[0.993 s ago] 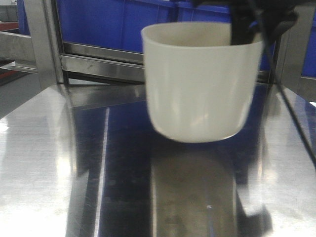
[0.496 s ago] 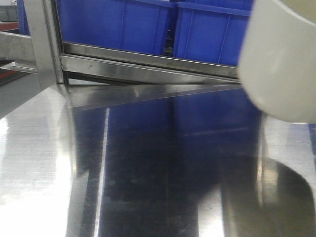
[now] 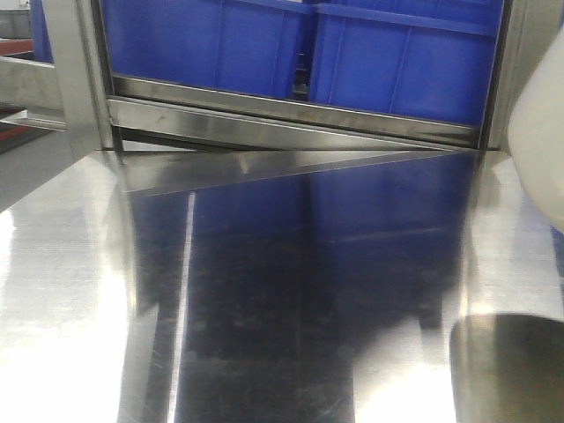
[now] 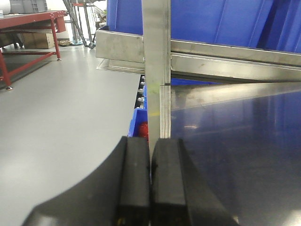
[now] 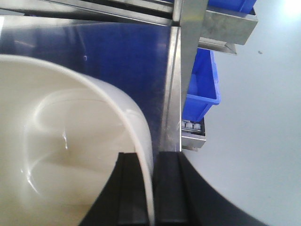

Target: Move white bin to right shelf second layer

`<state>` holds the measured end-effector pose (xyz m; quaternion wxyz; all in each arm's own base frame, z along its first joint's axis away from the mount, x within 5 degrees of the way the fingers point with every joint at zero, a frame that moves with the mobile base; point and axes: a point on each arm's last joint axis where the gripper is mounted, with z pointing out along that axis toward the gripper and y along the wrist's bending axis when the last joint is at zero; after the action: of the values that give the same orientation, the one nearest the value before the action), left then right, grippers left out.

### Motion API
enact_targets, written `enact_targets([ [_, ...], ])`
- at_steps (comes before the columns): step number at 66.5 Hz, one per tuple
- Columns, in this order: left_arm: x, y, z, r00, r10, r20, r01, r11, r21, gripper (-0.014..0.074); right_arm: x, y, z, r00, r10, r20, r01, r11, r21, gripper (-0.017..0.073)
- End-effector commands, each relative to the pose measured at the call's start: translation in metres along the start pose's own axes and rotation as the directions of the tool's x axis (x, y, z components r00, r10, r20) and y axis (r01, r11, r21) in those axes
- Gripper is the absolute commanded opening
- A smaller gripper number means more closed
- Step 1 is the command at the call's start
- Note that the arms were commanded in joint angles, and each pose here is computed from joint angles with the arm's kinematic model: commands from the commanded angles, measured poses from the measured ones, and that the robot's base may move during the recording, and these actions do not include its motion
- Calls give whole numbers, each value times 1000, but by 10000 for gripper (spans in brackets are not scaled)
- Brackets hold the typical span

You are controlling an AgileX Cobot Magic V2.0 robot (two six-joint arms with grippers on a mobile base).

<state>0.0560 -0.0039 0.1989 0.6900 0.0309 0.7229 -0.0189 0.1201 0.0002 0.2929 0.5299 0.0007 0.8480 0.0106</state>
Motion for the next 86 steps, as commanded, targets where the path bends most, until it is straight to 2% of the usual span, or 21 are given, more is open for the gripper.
enact_targets([
  [1, 4, 0, 1, 998, -3, 65, 3, 1000, 6, 85, -10, -1, -12, 987, -16, 157, 13, 1000, 22, 48],
  [18, 4, 0, 1, 998, -3, 65, 3, 1000, 6, 85, 9, 0, -32, 972, -14, 235, 9, 1000, 24, 48],
  [28, 4, 0, 1, 998, -3, 65, 3, 1000, 6, 85, 13, 0, -39, 958, 94, 270, -96, 995, -4, 48],
  [31, 4, 0, 1, 998, -3, 65, 3, 1000, 6, 85, 13, 0, -40, 956, 104, 274, -107, 994, -4, 48],
  [42, 4, 0, 1, 998, -3, 65, 3, 1000, 6, 85, 14, -2, -41, 959, 54, 277, -64, 998, 28, 48],
  [86, 4, 0, 1, 998, -3, 65, 3, 1000, 6, 85, 14, -2, -41, 960, 56, 276, -66, 997, 27, 48],
])
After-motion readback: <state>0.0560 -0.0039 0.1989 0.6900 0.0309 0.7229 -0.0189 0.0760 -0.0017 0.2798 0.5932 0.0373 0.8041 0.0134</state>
